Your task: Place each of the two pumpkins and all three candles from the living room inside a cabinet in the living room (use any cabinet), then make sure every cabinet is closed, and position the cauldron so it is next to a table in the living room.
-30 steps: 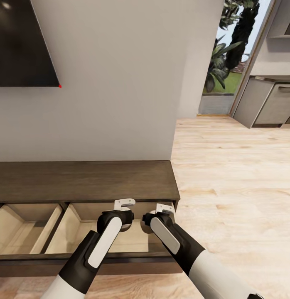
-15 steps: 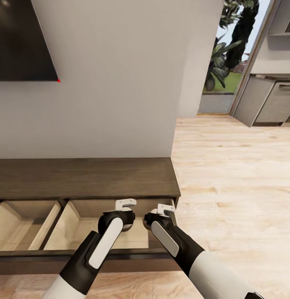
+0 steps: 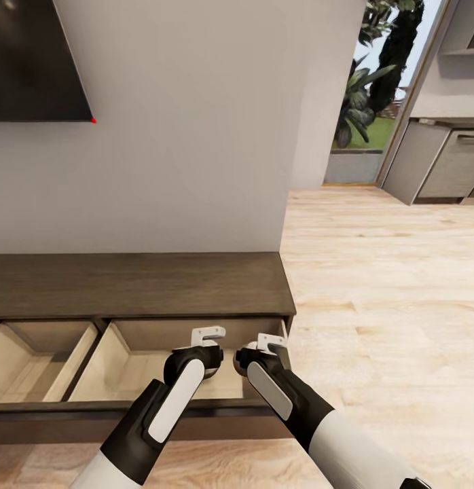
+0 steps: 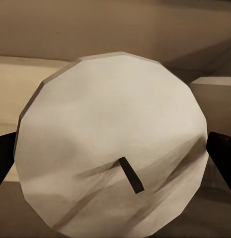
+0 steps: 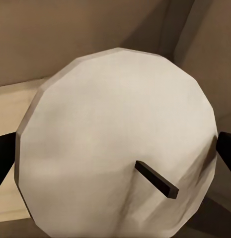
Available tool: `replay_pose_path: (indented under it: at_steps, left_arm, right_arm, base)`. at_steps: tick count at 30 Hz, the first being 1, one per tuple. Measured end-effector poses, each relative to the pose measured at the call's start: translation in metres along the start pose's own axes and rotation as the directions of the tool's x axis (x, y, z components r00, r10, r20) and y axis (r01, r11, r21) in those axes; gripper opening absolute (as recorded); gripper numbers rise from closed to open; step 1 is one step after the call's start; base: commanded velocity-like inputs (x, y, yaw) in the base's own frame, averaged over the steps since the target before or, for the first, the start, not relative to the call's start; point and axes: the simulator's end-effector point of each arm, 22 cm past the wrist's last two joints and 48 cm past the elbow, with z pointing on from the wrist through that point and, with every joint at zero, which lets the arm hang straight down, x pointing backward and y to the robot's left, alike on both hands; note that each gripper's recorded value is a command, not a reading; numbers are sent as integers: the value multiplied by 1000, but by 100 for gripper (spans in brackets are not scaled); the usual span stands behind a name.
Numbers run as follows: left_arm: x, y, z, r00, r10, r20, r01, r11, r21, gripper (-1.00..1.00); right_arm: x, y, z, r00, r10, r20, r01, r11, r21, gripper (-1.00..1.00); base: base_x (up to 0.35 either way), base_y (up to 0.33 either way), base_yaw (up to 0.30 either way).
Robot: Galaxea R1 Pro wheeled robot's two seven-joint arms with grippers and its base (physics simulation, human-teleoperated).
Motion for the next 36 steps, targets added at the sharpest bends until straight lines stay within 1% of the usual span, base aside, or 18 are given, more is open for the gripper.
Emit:
replay_pose_path:
  at_steps: [2,17,36]
  left_arm:
    - [3,0,3,1000,0,0,0,1000,0,-100]
    - [3,0,3,1000,-1,0,1,1000,1,-100]
    - [5,0,3,1000,-6,-8,6,1000,9,-100]
  right_arm:
    - [3,-1,3,1000,0,0,0,1000,0,-100]
    - [2,0,3,1000,-1,3,1,1000,-3,-100]
    - [6,0,2,1000,-11,-14,11,1000,-2,-100]
  base:
    - [0,0,0]
    - [0,0,0]
    - [0,0,0]
